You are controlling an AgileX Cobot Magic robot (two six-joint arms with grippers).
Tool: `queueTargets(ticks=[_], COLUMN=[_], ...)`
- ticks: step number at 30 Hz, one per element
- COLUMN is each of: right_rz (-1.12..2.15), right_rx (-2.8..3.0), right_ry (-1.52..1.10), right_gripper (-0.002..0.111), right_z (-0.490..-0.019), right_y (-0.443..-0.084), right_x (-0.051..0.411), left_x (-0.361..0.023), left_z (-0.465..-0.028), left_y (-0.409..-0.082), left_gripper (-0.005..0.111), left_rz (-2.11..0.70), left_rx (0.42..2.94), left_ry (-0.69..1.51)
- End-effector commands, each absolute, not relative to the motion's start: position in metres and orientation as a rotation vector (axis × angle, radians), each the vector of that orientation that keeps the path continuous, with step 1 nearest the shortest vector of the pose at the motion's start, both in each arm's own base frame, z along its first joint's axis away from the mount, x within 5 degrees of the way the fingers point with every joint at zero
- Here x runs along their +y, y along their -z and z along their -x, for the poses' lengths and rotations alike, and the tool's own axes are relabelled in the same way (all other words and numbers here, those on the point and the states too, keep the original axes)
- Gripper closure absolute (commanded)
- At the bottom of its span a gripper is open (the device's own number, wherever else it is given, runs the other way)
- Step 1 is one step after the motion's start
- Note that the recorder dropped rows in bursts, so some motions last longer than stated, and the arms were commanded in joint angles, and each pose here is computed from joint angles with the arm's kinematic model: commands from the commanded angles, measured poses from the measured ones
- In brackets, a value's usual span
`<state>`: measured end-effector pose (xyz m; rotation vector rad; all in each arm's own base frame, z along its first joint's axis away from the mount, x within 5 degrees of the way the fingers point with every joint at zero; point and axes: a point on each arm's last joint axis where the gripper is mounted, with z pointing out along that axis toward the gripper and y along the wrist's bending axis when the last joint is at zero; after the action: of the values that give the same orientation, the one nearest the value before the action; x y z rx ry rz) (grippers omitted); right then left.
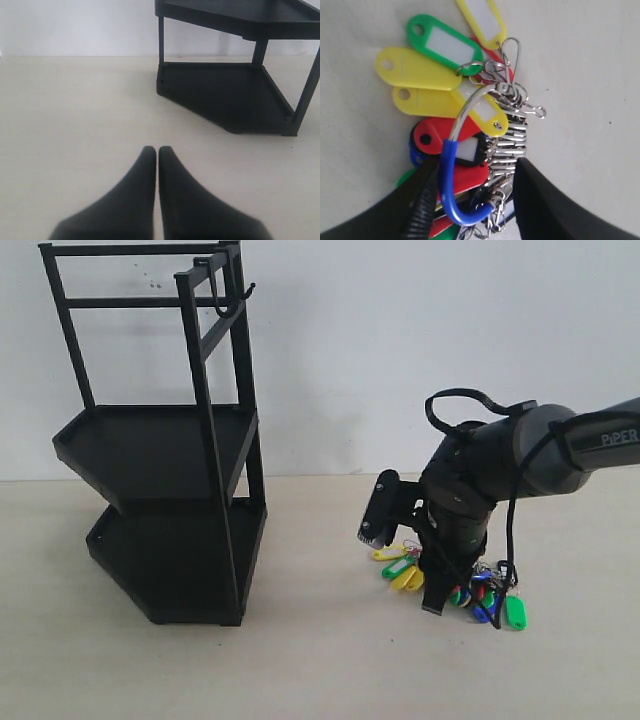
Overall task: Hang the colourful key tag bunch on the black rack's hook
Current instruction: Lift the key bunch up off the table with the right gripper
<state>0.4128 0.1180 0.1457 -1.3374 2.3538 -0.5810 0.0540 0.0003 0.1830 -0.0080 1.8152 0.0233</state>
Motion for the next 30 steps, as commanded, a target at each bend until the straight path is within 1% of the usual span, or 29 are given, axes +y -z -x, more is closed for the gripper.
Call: queueTargets(ticks=[1, 4, 5, 6, 8, 9, 12, 15, 21, 26, 30], right_rz=[1.328, 1.333, 1.325, 1.304, 1.274, 1.274, 1.264, 1.195, 0.914, 0.606, 0.482], right_rx=[2.365, 2.383, 2.388, 2.394, 2.411, 2.419, 2.426, 2.407, 2.362, 2.308, 2.228], right_ry=[0.574, 0.572, 0.57, 0.566, 0.569, 0.578, 0.595, 0.589, 0.492, 0.368, 0.249], right_gripper=[0.063, 0.063, 0.065, 0.072, 0.093, 0.108, 0.109, 0.109, 0.109, 0.109, 0.109], right_z=[-0.415, -0.415, -0.415, -0.415, -0.414, -0.414, -0.412, -0.41, -0.398, -0.38, -0.359], right_y=[-0.14, -0.134, -0.133, -0.133, -0.135, -0.136, -0.144, -0.164, -0.225, -0.282, -0.326], right_x=[0.117, 0.117, 0.117, 0.117, 0.116, 0.115, 0.113, 0.114, 0.112, 0.107, 0.103], left_x=[0.0, 0.0, 0.0, 0.0, 0.0, 0.0, 0.0, 0.0, 0.0, 0.0, 0.0], left_z=[-0.054, -0.054, -0.054, -0.054, -0.054, -0.054, -0.054, -0.054, -0.054, -0.054, -0.054], left_y=[-0.185, -0.185, -0.185, -0.185, -0.185, -0.185, -0.185, -0.185, -0.185, -0.185, -0.185], left_gripper=[0.102, 0.102, 0.102, 0.102, 0.102, 0.102, 0.102, 0.102, 0.102, 0.102, 0.102], left_rz=[0.026, 0.026, 0.026, 0.026, 0.026, 0.026, 0.026, 0.026, 0.026, 0.026, 0.026], left_rx=[1.798, 1.798, 1.798, 1.798, 1.798, 1.798, 1.798, 1.798, 1.798, 1.798, 1.798], left_ry=[-0.013, -0.013, -0.013, -0.013, -0.013, -0.013, -0.013, -0.013, -0.013, -0.013, -0.013])
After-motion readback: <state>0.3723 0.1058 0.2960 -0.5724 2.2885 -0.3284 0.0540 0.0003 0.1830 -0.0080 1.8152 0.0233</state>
